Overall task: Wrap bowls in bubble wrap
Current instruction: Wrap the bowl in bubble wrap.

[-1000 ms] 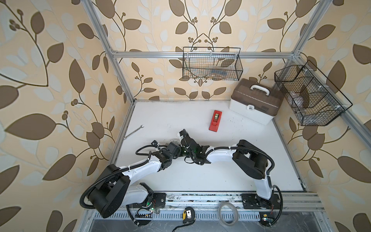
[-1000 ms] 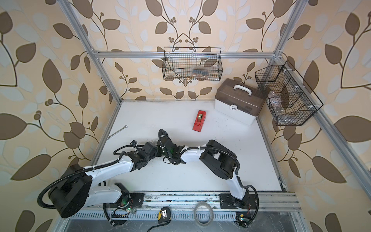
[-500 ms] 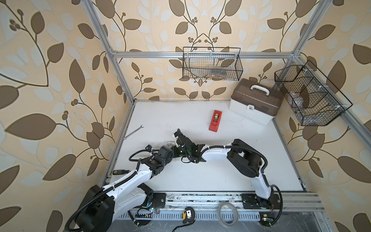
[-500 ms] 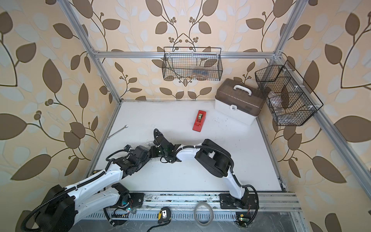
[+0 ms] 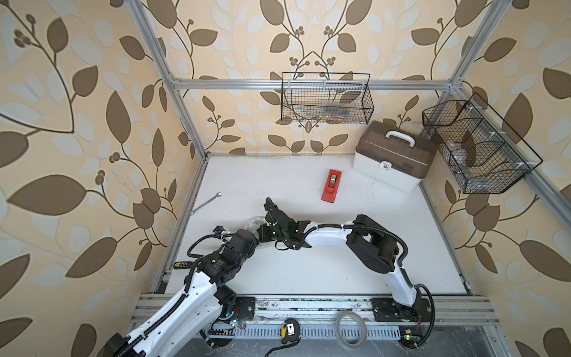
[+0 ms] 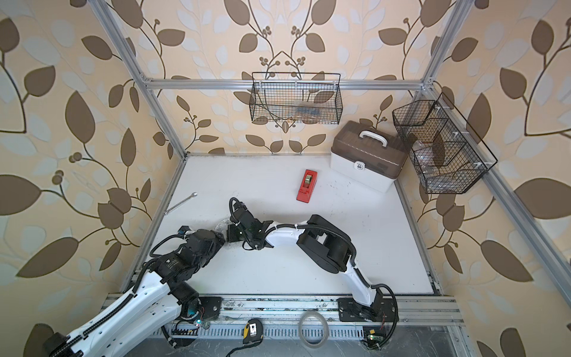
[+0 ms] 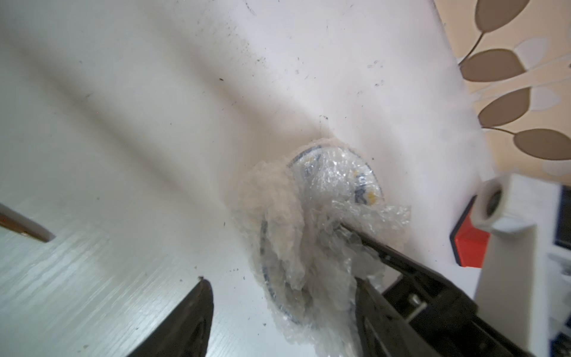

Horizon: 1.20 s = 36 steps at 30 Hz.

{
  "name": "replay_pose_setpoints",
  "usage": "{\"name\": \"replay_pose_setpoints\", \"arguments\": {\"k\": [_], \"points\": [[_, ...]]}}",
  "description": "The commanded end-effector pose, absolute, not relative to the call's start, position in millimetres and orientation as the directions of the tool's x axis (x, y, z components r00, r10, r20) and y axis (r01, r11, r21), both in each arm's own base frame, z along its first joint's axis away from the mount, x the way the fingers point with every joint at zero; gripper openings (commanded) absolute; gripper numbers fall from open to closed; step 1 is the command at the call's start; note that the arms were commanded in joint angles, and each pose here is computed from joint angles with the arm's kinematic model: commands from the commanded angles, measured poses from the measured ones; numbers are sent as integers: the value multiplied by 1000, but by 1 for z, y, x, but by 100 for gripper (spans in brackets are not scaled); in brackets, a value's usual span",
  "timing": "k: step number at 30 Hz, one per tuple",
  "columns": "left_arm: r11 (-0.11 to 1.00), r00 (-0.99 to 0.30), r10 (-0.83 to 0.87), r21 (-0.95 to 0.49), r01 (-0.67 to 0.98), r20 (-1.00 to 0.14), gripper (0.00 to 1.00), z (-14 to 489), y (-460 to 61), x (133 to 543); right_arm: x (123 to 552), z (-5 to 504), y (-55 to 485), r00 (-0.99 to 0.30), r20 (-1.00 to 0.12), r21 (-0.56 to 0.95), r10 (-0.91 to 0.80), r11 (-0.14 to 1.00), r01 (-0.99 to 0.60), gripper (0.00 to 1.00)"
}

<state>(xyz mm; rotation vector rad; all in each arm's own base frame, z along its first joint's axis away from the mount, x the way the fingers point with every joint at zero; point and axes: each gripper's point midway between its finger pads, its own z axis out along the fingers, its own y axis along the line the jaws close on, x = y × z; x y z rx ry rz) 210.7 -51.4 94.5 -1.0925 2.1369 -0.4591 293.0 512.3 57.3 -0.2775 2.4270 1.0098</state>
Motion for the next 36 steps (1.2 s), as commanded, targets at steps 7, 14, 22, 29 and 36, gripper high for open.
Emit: {"name": "replay_pose_setpoints", "arguments": {"k": [7,14,22,29,36], "points": [[518,-389,-851,-686,-510,-353,75,96,-53,199,277,-6,487,-927,-374,493,-13,845,-210,0],[486,-428,-854,-749,-451,-297,76,88,-77,214,275,-6,486,-927,-374,475,-5,858,-196,0],[450,-383,-876,-781,-434,-292,74,94,-75,221,275,-8,486,-929,-369,481,-2,855,-193,0],[434,-311,-893,-802,-409,-324,77,100,-61,220,276,-7,487,-928,-373,489,1,850,-195,0],[457,-312,-884,-777,-432,-347,77,91,-65,233,274,-5,489,-928,-373,495,-1,846,-200,0]]}}
